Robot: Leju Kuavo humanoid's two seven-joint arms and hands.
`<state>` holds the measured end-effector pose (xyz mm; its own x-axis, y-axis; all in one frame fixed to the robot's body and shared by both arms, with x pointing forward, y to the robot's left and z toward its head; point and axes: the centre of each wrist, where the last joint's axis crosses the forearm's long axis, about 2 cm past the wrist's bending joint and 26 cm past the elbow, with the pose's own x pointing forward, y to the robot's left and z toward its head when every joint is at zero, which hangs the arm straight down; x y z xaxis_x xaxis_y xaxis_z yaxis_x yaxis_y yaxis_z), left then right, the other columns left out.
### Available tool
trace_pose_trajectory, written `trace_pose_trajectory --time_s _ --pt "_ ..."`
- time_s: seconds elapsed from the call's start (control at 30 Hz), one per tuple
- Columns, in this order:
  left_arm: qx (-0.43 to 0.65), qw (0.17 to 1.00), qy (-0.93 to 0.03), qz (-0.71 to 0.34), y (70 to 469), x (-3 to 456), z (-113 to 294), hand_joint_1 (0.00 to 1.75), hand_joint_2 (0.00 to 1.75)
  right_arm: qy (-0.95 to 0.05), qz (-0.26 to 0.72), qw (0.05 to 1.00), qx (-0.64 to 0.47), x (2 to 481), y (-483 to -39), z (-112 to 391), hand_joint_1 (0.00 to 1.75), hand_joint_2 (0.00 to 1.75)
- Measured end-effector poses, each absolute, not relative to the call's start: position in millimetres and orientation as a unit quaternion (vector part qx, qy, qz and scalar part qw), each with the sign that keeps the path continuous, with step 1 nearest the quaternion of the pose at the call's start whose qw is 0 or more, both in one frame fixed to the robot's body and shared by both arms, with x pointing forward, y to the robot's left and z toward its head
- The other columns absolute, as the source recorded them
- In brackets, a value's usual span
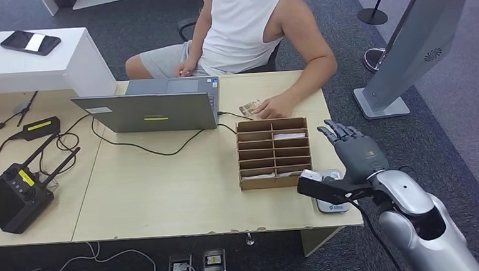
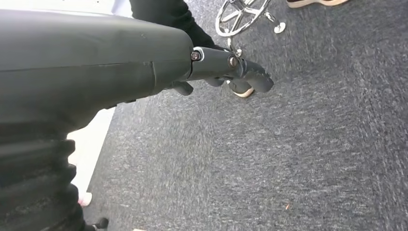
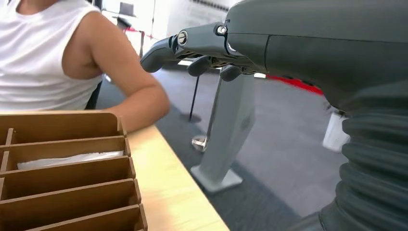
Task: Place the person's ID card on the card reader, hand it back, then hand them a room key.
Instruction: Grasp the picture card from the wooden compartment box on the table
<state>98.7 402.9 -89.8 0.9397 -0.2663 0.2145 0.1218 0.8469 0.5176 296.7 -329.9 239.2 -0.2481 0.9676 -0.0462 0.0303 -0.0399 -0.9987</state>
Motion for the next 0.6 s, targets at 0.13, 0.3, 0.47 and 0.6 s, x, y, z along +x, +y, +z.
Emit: trace_pose_trajectory --time_s 0.13,0.3,0.47,0.6 --pt "0.254 0.951 -0.141 -0.101 399 100 -90 0.0 1.75 -0.57 0.548 0.399 -0.465 290 -314 227 0.0 1.75" --pt "0.257 0.951 -0.142 -0.096 397 100 -91 0.0 1.75 -0.594 0.531 0.397 -0.456 290 -304 214 0.0 1.75" --pt "0.257 0.952 -0.141 -0.09 397 99 -91 0.0 1.75 -0.598 0.534 0.408 -0.436 293 -298 204 0.0 1.75" --pt "0.257 0.952 -0.14 -0.089 397 100 -91 0.0 1.75 -0.603 0.533 0.417 -0.422 299 -293 199 0.0 1.75"
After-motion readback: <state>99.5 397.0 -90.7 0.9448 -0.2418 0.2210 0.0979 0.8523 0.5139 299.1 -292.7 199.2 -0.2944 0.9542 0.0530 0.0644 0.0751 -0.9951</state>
